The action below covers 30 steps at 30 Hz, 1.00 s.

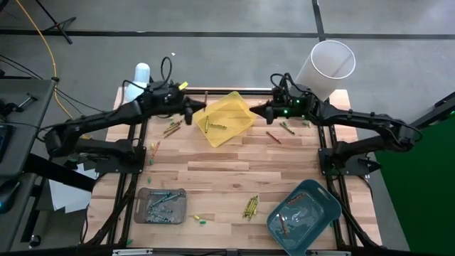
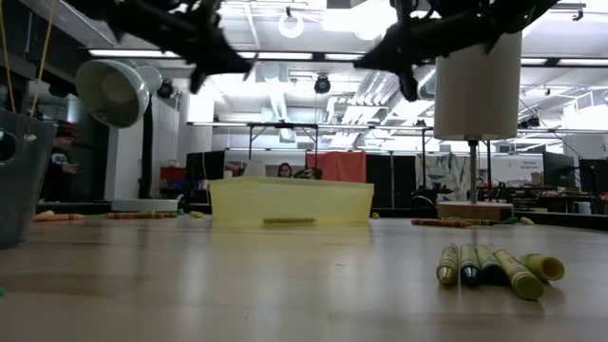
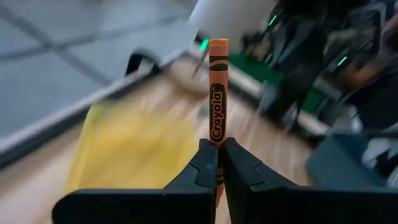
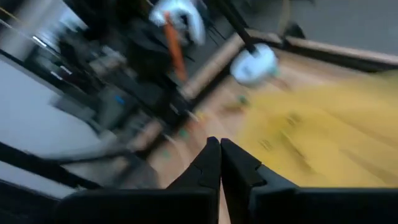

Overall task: Sort crayons
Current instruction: Put the orange crayon into the green bin

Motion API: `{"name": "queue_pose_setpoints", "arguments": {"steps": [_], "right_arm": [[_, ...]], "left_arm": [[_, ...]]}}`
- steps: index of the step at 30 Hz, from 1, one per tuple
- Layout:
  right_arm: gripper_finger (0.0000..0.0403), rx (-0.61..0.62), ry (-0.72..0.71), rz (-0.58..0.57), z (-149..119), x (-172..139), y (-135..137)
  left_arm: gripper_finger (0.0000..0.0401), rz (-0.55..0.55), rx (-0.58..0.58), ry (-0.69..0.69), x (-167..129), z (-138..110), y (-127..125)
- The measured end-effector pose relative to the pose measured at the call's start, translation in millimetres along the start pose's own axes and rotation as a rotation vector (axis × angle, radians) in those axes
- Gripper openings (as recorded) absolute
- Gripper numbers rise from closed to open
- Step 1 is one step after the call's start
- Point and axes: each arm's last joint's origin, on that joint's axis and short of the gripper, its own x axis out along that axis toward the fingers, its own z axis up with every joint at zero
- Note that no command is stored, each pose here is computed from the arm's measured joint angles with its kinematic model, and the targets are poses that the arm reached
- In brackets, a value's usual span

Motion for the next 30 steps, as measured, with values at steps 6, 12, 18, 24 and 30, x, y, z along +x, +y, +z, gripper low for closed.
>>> {"name": "queue_pose_setpoints", "arguments": {"steps": [6,12,18,24,30], "right_arm": [[0.0063,0.023,-0.195,0.152,13,20,8],[0.015,0.009,-0.275,0.185,13,40,10],[0.018,-0.095,-0.26,0.142,24,64,16],[0.0181,-0.158,-0.197,0.097,34,71,23],[0.0135,-0.173,-0.18,0.09,39,70,26]], "left_arm": [[0.0,-0.21,-0.048,-0.139,46,6,4],[0.0,-0.334,-0.074,-0.141,77,7,6],[0.0,-0.402,-0.011,-0.132,90,16,-3],[0.0,-0.388,-0.002,-0.142,90,19,-2],[0.0,-0.387,-0.001,-0.143,90,19,-2]]}}
